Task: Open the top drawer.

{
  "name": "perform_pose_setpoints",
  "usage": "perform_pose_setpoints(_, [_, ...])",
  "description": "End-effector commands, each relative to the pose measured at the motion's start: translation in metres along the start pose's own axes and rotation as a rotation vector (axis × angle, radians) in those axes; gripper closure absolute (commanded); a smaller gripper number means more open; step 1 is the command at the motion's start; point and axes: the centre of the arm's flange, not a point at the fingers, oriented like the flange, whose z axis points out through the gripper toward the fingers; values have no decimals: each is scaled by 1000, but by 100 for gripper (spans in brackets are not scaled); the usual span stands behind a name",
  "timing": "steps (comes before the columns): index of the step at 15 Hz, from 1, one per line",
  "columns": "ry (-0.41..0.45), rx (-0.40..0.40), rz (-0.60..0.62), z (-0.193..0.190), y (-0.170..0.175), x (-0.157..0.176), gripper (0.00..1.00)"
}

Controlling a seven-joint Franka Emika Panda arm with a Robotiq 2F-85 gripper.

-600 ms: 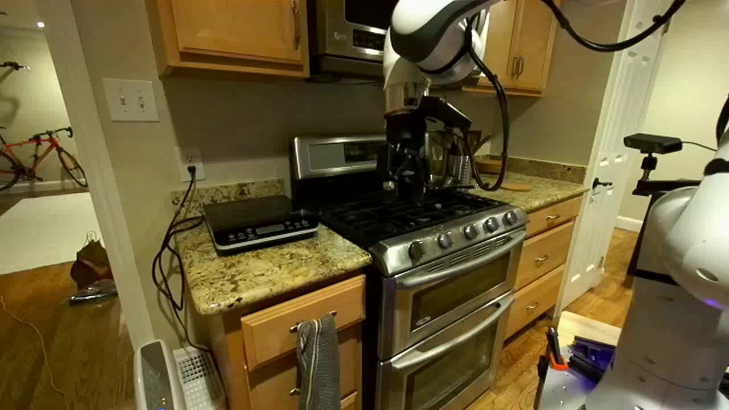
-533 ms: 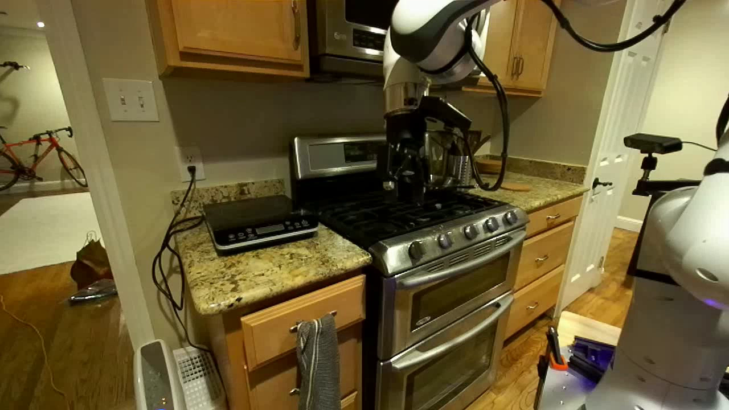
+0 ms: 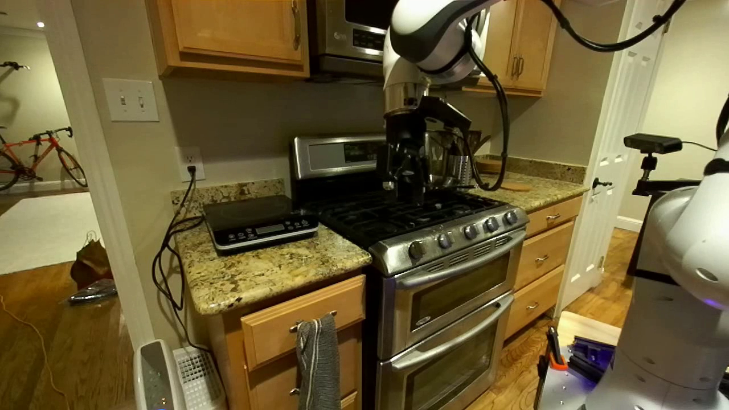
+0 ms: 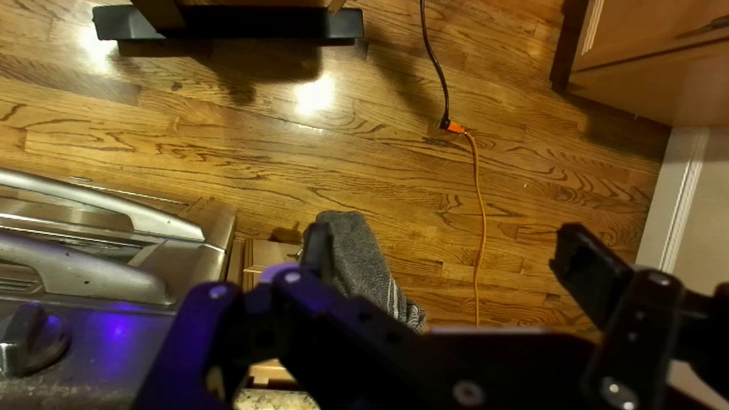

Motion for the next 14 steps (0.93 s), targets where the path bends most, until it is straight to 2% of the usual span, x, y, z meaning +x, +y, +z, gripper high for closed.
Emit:
perform_pose_setpoints(1, [25,-49,-44,12,-11,0,0])
perform_pose_setpoints(7, [84,-163,-199,61,-54,14,0])
perform_pose_setpoints(13, [111,-246,-514,120,-99,19,0])
perform_pose_setpoints(14, [91,-216,-427,108,-96,21,0])
